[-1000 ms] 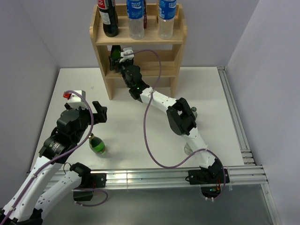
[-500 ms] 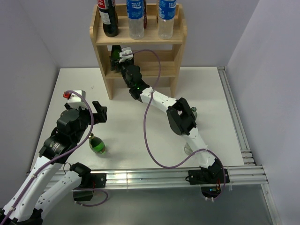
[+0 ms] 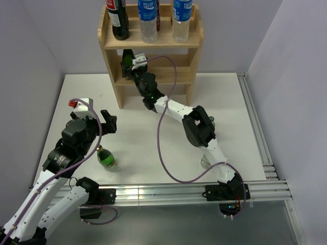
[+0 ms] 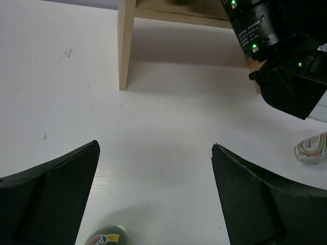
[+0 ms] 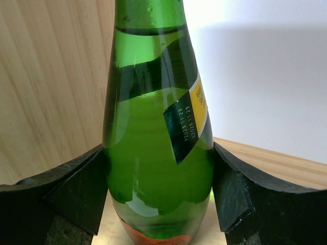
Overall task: Place and organize the beverage onto the shelf
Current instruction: Place the drink on the shelf.
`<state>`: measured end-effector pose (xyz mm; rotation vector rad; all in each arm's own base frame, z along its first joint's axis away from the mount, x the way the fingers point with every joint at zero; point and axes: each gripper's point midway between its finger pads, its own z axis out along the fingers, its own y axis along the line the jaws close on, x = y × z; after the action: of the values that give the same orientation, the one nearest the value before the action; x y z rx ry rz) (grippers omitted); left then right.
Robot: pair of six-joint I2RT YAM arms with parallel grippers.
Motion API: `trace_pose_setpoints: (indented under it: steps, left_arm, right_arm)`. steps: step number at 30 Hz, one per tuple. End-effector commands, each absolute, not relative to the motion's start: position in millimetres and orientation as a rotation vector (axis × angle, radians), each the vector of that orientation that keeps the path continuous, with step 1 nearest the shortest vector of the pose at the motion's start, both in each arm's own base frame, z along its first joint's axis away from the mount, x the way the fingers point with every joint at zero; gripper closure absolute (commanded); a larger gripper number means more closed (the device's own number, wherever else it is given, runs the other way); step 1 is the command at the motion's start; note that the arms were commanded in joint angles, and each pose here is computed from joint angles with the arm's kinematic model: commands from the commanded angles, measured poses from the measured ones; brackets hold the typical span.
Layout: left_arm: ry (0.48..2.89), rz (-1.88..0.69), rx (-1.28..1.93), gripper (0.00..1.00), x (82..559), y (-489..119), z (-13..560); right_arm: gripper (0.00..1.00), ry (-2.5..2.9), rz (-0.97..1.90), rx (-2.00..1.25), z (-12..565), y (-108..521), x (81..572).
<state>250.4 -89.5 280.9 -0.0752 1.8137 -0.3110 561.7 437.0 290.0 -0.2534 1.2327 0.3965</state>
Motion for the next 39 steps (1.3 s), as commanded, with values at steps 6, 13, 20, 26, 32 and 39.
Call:
trace_pose_setpoints:
  steps: [6,13,20,26,32,39]
  left_arm:
    - [1.774,-0.337,-0.057,0.02,252,-93,291]
    - [1.775,-0.336,-0.059,0.02,252,-92,290]
    - [1.773,-0.336,-0.059,0.02,252,-92,291]
    - [1.776,-0.331,-0.065,0.02,253,-91,290]
    - [1.778,-0.326,-0.073,0.02,254,-90,289]
    - [1.777,-0.295,-0.131,0.01,257,-82,289]
  right_arm:
    - [0.30,1.448,0.229,-0.332,211,412,578]
    - [0.10,1.452,0.239,-0.328,213,411,575]
    - [0.06,1.453,0.247,-0.328,214,404,566]
    - [0.03,1.452,0.276,-0.328,220,400,555]
    - [0.02,1.466,0.332,-0.346,221,400,541]
    - [0.05,1.482,0.394,-0.362,220,396,521]
